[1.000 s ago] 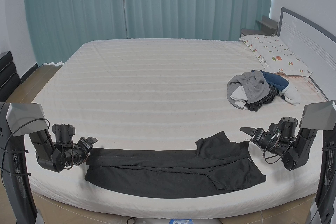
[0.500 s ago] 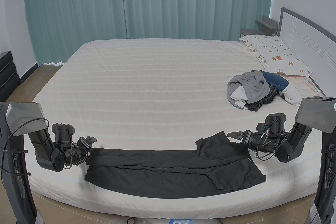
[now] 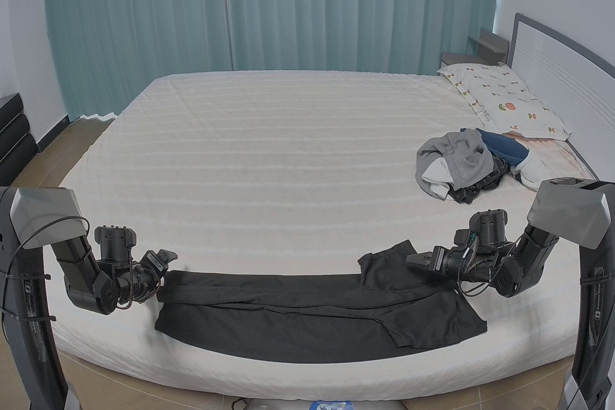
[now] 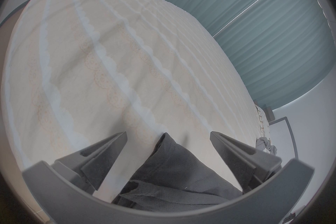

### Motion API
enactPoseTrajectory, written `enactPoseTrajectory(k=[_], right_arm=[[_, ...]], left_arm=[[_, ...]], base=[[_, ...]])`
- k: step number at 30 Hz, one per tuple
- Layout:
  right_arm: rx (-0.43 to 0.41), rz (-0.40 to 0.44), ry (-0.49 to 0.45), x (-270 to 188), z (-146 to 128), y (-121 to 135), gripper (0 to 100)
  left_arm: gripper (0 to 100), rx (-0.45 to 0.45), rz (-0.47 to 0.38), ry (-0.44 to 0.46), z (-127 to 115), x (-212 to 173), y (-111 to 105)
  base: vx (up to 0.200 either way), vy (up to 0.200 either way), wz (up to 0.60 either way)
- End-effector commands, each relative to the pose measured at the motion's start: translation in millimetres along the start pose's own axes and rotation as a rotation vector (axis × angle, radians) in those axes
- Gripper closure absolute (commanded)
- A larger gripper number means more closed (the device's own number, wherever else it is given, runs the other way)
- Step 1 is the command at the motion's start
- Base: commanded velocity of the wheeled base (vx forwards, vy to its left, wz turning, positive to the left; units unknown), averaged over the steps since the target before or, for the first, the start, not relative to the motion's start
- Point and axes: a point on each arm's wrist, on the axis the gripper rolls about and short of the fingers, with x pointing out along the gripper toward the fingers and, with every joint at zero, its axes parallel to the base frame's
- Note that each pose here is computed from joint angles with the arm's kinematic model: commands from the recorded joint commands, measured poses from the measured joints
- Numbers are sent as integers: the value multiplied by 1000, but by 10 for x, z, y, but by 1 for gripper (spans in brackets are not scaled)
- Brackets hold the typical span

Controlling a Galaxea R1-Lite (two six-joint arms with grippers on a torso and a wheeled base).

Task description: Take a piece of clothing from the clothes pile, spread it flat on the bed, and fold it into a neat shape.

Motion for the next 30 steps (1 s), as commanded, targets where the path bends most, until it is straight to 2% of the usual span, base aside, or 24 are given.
enactPoseTrajectory(k=[1,16,24,29,30], right_arm=[[-4,2,-5,-57,12,30,100],[45,19,17,-600,3,-31,100],[27,-4,88,-616,-201,-117,100],[32,-11,95,-645,-217,-122,100],[34,-14,97,-659,-224,-125,0]], left_arm=[[0,-1,-1,-2,4,0,-2],[0,0,-3,-4,8,2,-6],[0,-1,-2,-3,7,2,-5],[0,-1,-3,-5,12,1,-3],[0,-1,-3,-5,12,1,-3]], base=[[0,0,0],[0,0,0],[0,0,0],[0,0,0],[0,0,0]])
